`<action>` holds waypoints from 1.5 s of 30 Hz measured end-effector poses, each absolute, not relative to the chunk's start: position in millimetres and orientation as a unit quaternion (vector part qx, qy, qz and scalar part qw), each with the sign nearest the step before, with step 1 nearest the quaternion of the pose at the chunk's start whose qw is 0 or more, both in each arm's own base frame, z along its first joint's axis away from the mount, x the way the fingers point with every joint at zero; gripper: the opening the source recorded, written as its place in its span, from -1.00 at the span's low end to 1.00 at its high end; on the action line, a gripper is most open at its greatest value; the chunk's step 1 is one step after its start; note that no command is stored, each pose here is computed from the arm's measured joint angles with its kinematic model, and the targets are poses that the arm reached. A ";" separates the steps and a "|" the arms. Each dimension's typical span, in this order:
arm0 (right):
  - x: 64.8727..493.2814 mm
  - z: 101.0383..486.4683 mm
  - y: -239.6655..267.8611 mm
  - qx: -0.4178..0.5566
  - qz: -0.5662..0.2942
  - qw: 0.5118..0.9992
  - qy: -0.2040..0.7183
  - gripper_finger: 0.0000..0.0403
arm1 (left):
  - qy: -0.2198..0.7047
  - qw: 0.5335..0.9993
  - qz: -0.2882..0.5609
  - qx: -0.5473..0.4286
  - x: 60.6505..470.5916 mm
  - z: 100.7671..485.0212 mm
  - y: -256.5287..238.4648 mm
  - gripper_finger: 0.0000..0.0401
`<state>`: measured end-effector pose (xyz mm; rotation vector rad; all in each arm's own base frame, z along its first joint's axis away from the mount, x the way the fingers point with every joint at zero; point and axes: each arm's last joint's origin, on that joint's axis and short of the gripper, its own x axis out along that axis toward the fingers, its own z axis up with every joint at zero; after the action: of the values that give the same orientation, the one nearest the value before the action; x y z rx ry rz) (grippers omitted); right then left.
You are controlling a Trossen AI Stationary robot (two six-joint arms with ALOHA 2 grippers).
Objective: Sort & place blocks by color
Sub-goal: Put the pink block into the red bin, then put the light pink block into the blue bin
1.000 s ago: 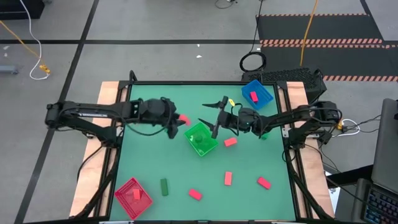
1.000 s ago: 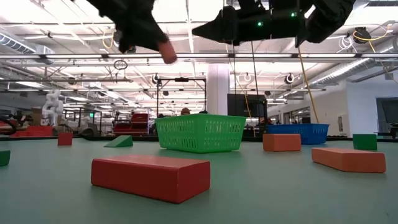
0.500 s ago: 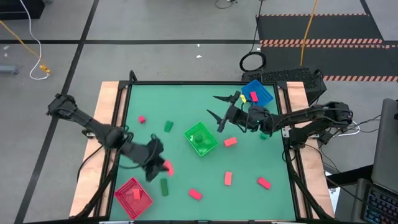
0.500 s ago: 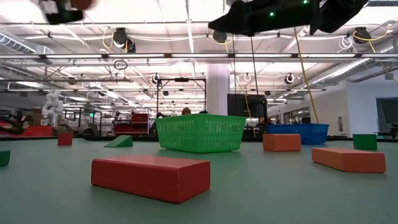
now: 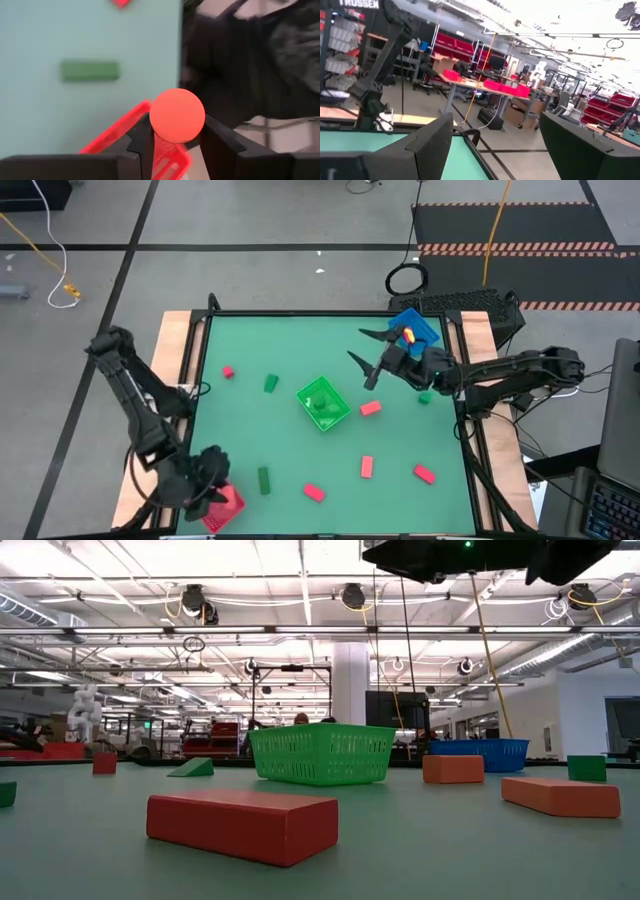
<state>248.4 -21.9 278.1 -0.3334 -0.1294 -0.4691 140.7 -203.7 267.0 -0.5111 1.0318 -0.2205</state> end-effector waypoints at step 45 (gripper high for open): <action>247.2 281.3 -24.7 -0.164 -0.238 0.954 -0.077 0.43 | 0.562 0.679 0.422 -0.210 183.9 232.9 -62.9 0.21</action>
<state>247.2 -24.7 281.3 -0.3331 -0.1568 -0.4843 183.9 -62.9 232.9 -0.4727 1.2626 0.9484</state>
